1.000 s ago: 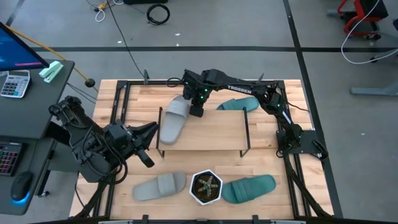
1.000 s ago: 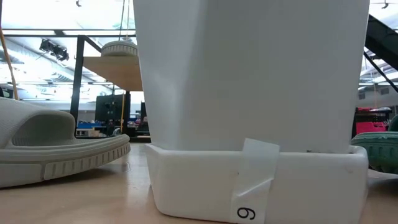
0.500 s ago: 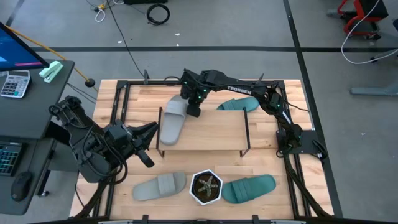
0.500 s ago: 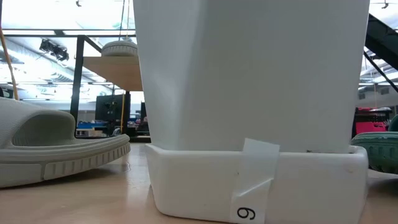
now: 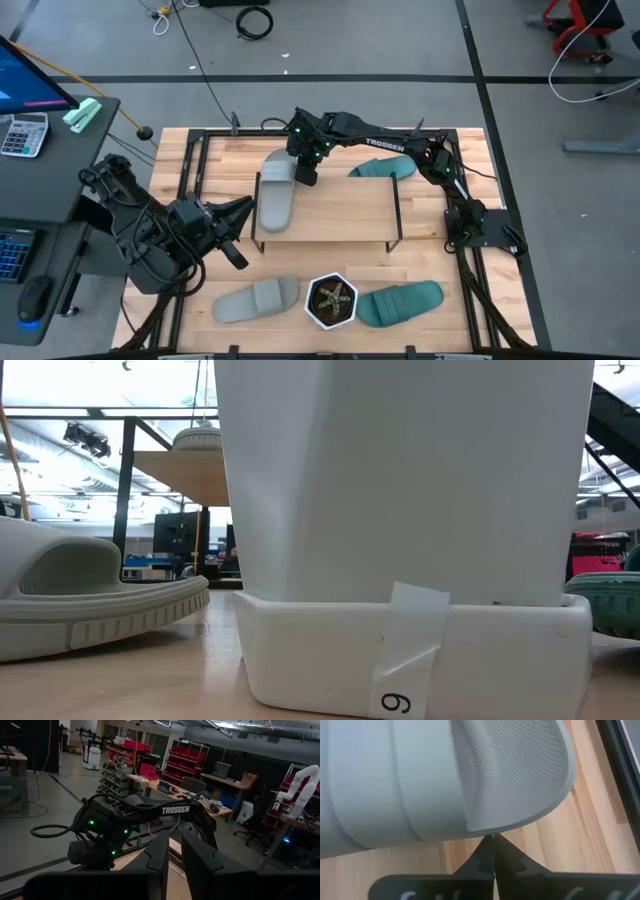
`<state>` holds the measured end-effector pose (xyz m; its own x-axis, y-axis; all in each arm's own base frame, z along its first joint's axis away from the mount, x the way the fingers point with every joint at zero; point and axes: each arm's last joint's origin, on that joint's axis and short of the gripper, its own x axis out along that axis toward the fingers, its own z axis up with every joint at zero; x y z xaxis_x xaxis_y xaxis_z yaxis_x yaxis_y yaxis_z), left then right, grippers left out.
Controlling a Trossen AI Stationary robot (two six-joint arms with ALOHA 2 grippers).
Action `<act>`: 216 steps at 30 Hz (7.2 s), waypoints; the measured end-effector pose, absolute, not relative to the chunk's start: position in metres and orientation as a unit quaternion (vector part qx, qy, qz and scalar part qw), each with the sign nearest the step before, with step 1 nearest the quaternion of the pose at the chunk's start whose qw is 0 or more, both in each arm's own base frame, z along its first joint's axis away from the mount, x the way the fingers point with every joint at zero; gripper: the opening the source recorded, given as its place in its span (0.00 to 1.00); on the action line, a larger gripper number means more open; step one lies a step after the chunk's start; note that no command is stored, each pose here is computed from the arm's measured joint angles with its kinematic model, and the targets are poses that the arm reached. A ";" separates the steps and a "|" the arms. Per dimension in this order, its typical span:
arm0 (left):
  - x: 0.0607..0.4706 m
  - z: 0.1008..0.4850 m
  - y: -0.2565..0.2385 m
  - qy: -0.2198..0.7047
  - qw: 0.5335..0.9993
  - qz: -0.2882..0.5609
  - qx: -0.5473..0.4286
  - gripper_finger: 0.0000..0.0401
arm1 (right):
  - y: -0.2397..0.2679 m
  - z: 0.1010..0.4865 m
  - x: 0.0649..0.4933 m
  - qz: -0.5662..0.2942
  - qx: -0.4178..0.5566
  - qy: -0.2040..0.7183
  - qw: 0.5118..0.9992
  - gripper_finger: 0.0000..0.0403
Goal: Pick and place slides into the shelf
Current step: Put the top gray slide on the shelf, then put the gray slide on the shelf aligned with the other gray slide
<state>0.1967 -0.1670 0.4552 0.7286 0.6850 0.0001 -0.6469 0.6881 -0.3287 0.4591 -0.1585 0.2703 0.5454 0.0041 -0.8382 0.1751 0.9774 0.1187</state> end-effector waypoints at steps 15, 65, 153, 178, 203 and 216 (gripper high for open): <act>0.197 0.455 -0.167 -0.061 0.917 0.363 -0.154 0.13 | -0.161 0.268 0.453 -0.058 0.098 0.500 0.858 0.00; 0.216 0.395 -0.186 0.116 0.935 0.220 -0.253 0.09 | 0.033 0.436 0.292 0.065 0.017 0.510 0.857 0.00; 0.219 0.213 -0.272 0.301 0.712 0.351 -0.528 0.34 | 0.024 0.365 0.185 -0.054 0.293 0.333 0.895 0.18; 0.196 0.201 -0.285 0.396 0.686 0.335 -0.510 0.28 | 0.024 0.365 0.186 -0.051 0.291 0.331 0.896 0.17; 0.208 0.194 -0.263 0.353 0.703 0.379 -0.487 0.25 | 0.031 0.368 0.189 -0.039 0.311 0.317 0.895 0.17; 0.220 0.173 -0.267 0.339 0.713 0.385 -0.479 0.42 | 0.031 0.371 0.191 -0.043 0.328 0.297 0.896 0.17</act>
